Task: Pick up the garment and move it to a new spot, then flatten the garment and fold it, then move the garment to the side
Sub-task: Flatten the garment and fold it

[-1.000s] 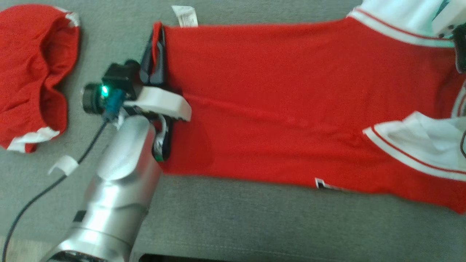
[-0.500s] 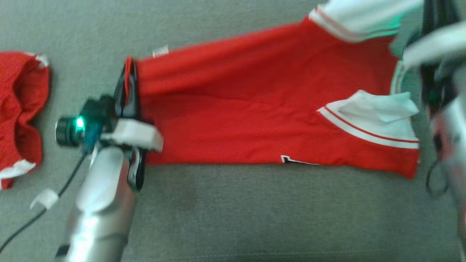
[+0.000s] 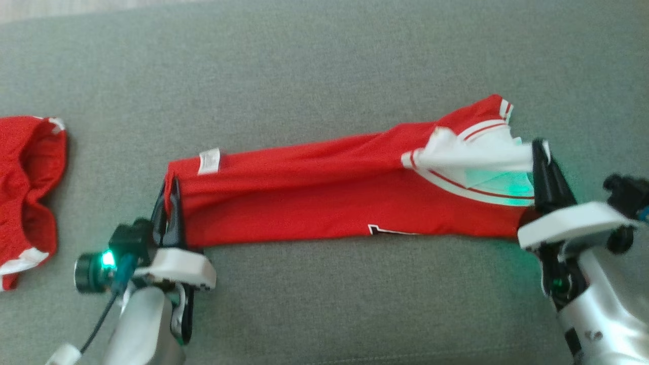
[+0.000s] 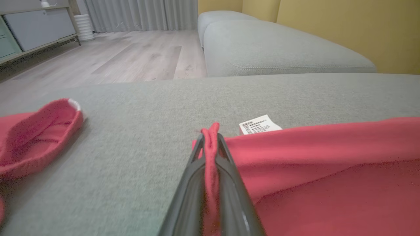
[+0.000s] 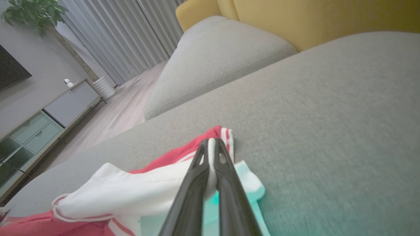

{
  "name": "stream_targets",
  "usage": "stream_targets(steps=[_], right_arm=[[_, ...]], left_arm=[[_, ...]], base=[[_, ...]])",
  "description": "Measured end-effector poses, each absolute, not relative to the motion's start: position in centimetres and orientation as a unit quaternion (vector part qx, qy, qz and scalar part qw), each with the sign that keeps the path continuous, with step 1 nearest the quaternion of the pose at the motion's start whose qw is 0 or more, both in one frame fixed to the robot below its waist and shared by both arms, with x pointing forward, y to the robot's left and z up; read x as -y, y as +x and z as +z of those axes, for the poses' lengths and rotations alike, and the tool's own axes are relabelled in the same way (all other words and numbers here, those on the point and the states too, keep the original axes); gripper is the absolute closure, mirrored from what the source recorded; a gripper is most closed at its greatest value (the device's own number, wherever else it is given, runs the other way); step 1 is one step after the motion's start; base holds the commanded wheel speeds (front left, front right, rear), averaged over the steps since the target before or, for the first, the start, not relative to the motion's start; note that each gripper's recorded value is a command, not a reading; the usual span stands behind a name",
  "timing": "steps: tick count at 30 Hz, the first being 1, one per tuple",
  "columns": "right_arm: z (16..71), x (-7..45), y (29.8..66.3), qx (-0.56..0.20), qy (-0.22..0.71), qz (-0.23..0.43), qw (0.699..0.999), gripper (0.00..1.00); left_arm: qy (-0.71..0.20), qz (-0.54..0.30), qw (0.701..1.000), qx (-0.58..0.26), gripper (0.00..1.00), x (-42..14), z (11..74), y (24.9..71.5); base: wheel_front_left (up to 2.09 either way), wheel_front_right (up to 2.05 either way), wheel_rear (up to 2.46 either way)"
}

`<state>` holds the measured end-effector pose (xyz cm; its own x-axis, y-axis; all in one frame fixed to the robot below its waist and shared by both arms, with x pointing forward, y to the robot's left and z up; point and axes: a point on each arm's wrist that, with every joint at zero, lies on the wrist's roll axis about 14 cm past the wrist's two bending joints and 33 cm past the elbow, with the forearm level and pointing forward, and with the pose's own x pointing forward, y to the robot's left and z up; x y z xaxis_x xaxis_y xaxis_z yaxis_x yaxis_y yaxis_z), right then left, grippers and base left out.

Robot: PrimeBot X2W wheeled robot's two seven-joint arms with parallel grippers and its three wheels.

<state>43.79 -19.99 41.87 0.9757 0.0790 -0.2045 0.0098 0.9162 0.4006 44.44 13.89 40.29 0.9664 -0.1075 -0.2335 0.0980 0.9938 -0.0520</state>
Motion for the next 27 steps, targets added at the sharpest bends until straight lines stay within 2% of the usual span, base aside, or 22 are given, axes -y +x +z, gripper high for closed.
stream_targets(steps=[1,4,10,17,27], right_arm=[[41.6,20.0,43.4,-0.113,0.204,0.016,0.972,0.0],[42.5,20.7,43.1,-0.096,0.199,0.003,0.975,0.0],[46.6,20.4,42.9,-0.03,0.128,0.009,0.991,0.0],[45.0,19.1,39.2,-0.053,0.107,0.004,0.993,0.0],[43.6,18.1,37.5,-0.076,0.106,0.008,0.991,0.0]], left_arm=[[-0.024,-0.046,0.991,-0.121,0.0,-14.1,40.2,44.0],[-0.029,-0.014,0.993,-0.118,0.0,-15.4,40.6,43.2],[-0.022,0.036,0.996,-0.085,0.0,-17.8,42.8,40.9],[-0.006,0.035,0.996,-0.085,0.0,-18.0,42.9,36.6],[-0.004,0.022,0.995,-0.098,0.0,-16.9,42.2,33.5]], base=[[0.0,0.0,0.0],[0.0,0.0,0.0],[0.0,0.0,0.0],[0.0,0.0,0.0],[0.0,0.0,0.0]])
